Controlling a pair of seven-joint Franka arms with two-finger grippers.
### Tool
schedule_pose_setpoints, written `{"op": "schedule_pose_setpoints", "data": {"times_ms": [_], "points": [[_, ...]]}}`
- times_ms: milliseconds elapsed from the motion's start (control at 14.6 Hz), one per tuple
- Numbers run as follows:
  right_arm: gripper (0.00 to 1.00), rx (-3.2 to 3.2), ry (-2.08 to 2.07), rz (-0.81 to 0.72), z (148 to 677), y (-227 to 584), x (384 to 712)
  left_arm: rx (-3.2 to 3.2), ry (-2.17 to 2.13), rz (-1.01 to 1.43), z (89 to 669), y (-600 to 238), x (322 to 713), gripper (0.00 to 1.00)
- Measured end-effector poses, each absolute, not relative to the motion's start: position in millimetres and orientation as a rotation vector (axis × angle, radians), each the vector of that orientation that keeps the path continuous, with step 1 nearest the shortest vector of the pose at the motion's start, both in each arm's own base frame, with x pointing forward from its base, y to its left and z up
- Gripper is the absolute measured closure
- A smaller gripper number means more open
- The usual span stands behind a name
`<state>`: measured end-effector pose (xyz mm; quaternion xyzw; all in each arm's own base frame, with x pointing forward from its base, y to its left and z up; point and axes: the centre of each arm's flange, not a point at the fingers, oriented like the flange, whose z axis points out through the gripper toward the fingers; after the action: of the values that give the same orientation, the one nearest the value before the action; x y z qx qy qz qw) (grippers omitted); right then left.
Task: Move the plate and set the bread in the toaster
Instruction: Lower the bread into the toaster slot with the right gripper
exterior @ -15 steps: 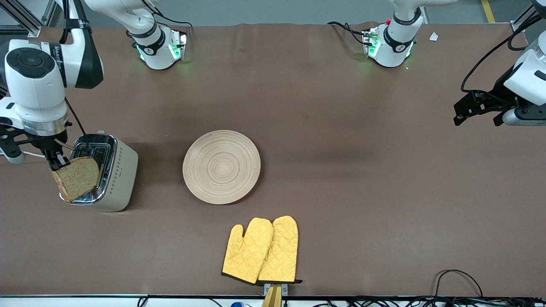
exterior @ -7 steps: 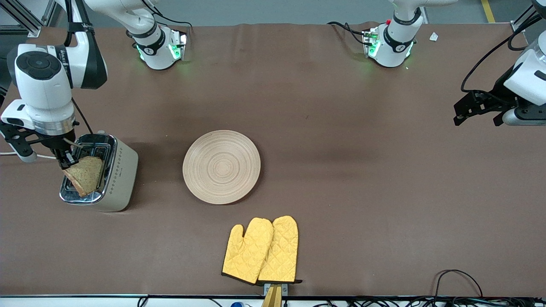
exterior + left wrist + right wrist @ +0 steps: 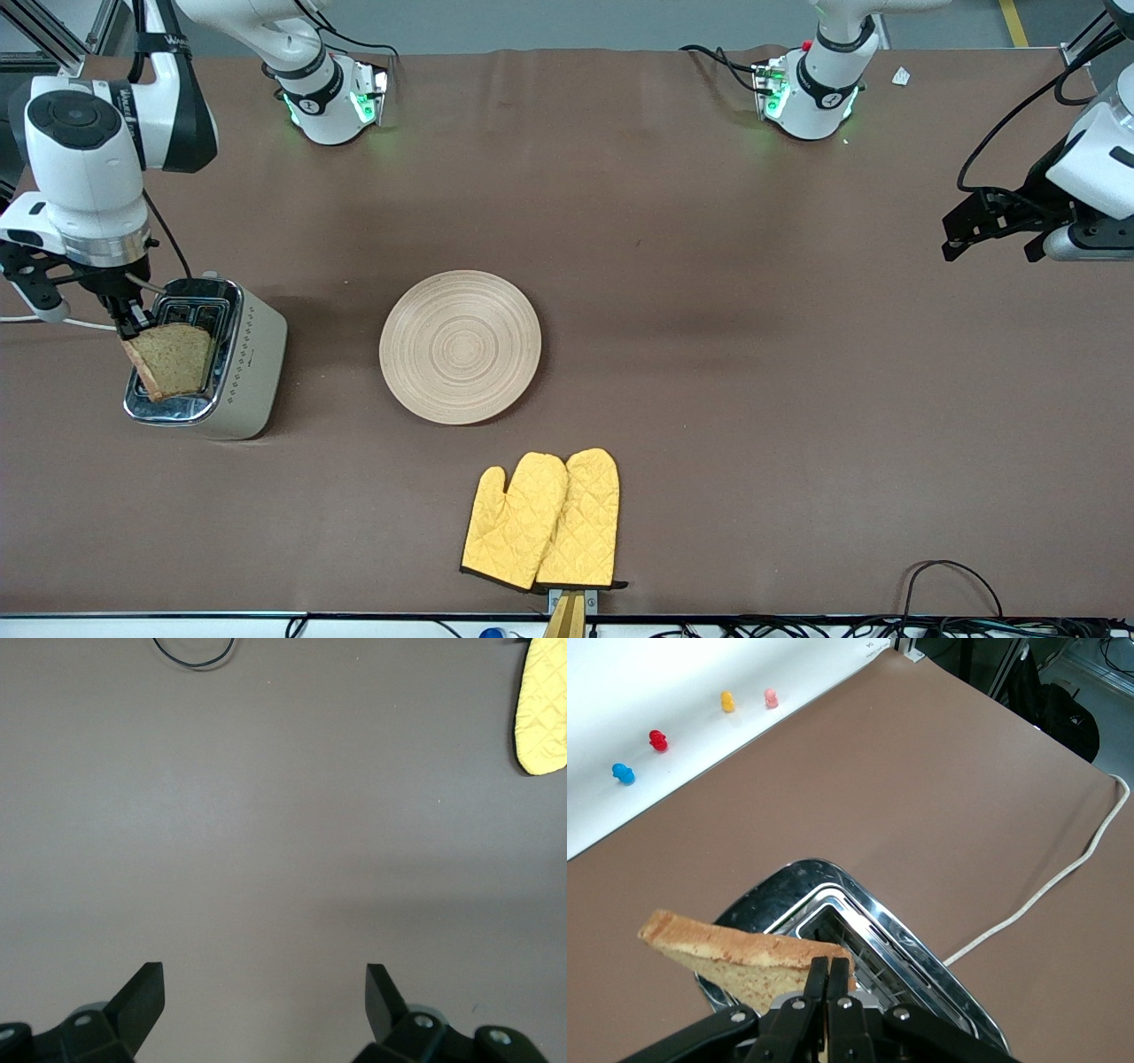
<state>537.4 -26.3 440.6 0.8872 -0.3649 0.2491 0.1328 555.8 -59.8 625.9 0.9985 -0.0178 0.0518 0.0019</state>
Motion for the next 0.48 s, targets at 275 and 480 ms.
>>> {"op": "schedule_pose_setpoints", "data": {"times_ms": [275,480], "points": [[0.94,2.577,-1.063,0.701,433.6,-29.5,526.8,3.133,-0.056,0.162,625.9,-59.8,555.8,0.0],[0.76,2.574,-1.07,0.695,431.6,-31.4,525.7,3.133,-0.056,0.162,625.8,-59.8,555.8,0.0]]}}
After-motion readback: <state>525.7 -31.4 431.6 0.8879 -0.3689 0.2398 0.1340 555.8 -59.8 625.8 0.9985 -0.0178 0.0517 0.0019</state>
